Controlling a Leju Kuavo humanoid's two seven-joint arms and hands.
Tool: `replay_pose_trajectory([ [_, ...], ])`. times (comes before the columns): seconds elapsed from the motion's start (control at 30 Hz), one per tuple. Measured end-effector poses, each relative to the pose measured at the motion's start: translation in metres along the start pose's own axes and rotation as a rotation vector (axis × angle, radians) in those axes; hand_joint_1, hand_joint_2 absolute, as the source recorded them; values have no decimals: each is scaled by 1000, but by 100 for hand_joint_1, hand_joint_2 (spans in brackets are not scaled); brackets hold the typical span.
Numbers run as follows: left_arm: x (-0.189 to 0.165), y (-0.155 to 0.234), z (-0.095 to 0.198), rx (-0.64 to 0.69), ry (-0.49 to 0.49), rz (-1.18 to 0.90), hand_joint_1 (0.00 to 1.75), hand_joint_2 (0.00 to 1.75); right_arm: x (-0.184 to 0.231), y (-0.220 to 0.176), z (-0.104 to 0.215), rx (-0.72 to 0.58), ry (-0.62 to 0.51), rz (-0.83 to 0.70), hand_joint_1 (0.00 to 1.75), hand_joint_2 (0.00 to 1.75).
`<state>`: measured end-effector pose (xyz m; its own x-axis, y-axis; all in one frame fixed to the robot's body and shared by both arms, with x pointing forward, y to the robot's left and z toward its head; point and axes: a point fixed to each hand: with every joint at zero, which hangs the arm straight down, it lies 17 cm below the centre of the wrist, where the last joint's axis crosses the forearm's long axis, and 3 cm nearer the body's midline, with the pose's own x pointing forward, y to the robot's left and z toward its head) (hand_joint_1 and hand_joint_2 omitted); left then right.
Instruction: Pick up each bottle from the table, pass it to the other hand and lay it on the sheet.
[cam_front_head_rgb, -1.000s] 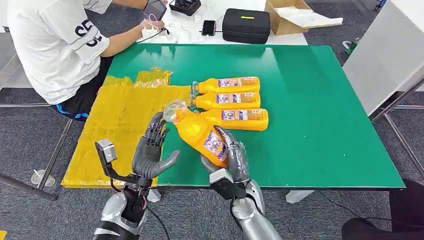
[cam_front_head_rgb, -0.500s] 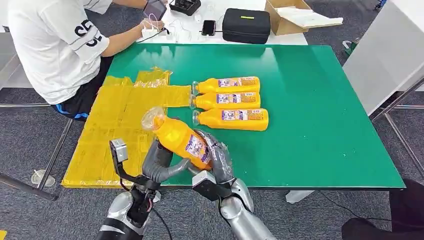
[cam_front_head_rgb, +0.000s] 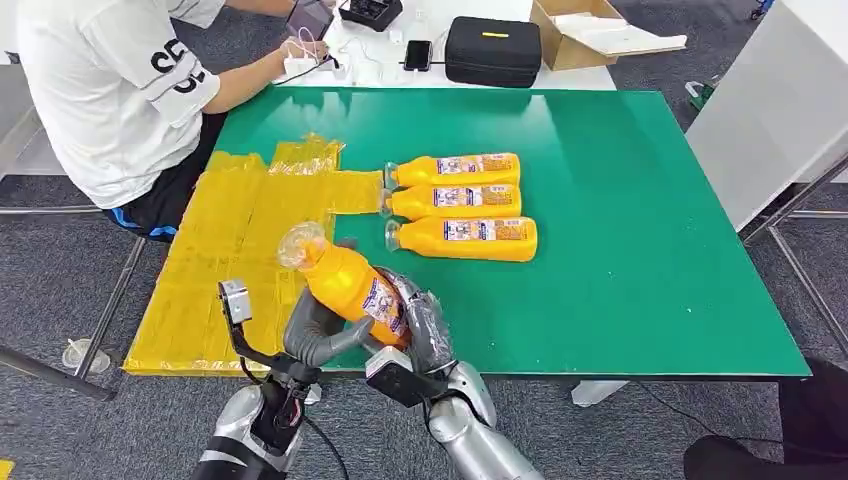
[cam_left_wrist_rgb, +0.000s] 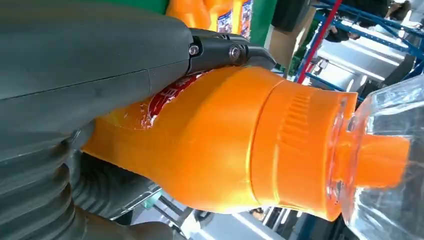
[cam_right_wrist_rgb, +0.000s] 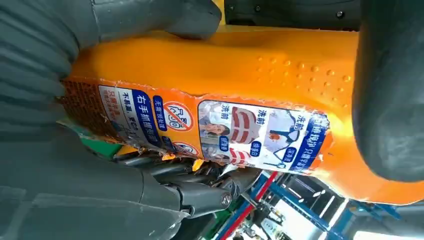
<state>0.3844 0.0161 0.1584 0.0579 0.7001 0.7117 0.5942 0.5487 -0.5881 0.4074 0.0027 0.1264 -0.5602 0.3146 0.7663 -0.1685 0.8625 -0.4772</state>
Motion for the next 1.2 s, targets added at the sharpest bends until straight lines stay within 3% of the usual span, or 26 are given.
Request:
replay_pose_trajectory([
  [0.33, -22, 27, 1, 101, 83, -119, 0, 175, 7, 30, 2, 57, 13, -3, 175, 175],
  [0.83, -32, 38, 8, 139, 107, -154, 0, 175, -2, 40, 8, 87, 44, -9, 175, 175],
  [0.87, -32, 39, 8, 142, 106, -170, 9, 175, -3, 40, 8, 88, 46, -11, 175, 175],
  [0.9, -33, 39, 8, 144, 106, -183, 61, 175, -3, 40, 8, 87, 47, -12, 175, 175],
  [0.93, -33, 40, 8, 146, 107, -198, 168, 175, -3, 40, 8, 87, 48, -14, 175, 175],
  [1.07, -34, 40, 8, 150, 109, -209, 175, 175, -5, 41, 9, 87, 58, -21, 175, 175],
  [1.2, -24, 36, 9, 136, 71, -69, 175, 175, -5, 42, 8, 92, 57, -22, 175, 175],
])
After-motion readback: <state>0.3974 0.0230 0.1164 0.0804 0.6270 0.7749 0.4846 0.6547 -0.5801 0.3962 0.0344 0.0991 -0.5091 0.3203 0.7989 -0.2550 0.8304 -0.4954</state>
